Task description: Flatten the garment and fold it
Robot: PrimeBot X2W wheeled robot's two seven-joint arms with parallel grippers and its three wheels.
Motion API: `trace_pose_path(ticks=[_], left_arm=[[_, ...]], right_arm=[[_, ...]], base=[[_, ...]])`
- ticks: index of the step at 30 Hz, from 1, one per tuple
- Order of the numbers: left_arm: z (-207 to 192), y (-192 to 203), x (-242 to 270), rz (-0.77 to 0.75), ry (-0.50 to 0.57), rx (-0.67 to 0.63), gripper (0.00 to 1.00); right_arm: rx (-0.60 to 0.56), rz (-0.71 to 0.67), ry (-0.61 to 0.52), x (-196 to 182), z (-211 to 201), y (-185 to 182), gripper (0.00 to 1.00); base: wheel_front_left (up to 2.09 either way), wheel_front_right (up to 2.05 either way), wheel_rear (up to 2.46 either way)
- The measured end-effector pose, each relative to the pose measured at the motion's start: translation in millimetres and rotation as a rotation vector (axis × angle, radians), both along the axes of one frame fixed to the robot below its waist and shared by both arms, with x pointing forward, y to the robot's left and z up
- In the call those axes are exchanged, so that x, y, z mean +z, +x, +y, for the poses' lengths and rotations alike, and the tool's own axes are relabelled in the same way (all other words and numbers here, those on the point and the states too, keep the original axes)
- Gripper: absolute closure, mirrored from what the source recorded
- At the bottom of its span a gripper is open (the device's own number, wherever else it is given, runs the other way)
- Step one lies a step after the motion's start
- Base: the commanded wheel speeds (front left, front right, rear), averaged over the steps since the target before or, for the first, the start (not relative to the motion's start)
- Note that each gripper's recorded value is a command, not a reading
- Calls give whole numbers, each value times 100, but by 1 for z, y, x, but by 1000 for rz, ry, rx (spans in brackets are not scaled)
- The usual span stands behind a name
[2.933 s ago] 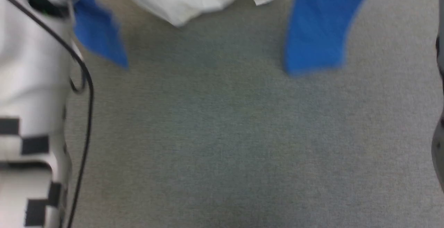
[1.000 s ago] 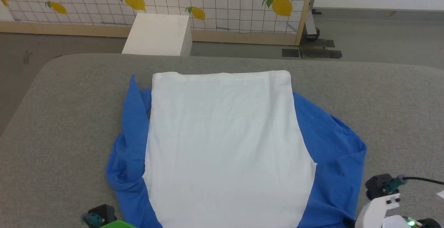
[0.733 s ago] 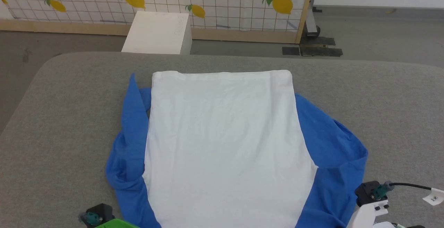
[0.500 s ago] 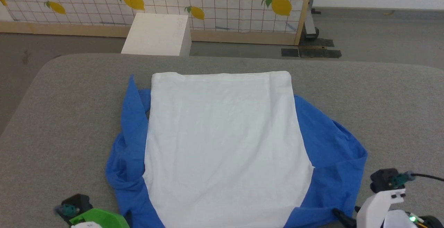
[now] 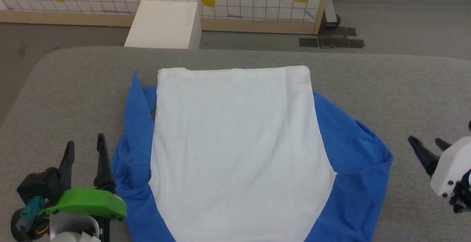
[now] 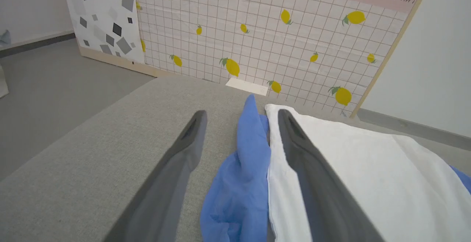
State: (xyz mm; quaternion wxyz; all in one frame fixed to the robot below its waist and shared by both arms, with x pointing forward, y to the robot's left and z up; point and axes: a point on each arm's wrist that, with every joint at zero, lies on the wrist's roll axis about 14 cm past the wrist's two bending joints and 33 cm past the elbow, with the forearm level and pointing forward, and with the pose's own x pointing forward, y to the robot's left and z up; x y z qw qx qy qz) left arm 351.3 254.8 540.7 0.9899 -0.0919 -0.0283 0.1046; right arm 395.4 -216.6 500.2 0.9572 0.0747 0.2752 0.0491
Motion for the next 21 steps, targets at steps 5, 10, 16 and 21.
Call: trace_pose_path(ticks=[5,10,16,21], left_arm=[[-10,15,11,-102,67,-24,0],[-17,31,6,-110,73,-29,0],[-21,45,0,-110,75,-21,0],[-14,46,-10,-87,75,6,0]], right_arm=[[15,7,-136,-4,-8,42,0],[106,80,-278,-30,3,76,0],[200,218,-375,-83,14,92,0],[300,302,-415,-122,36,94,0]], base=[[0,0,0],[0,0,0],[0,0,0],[0,0,0]])
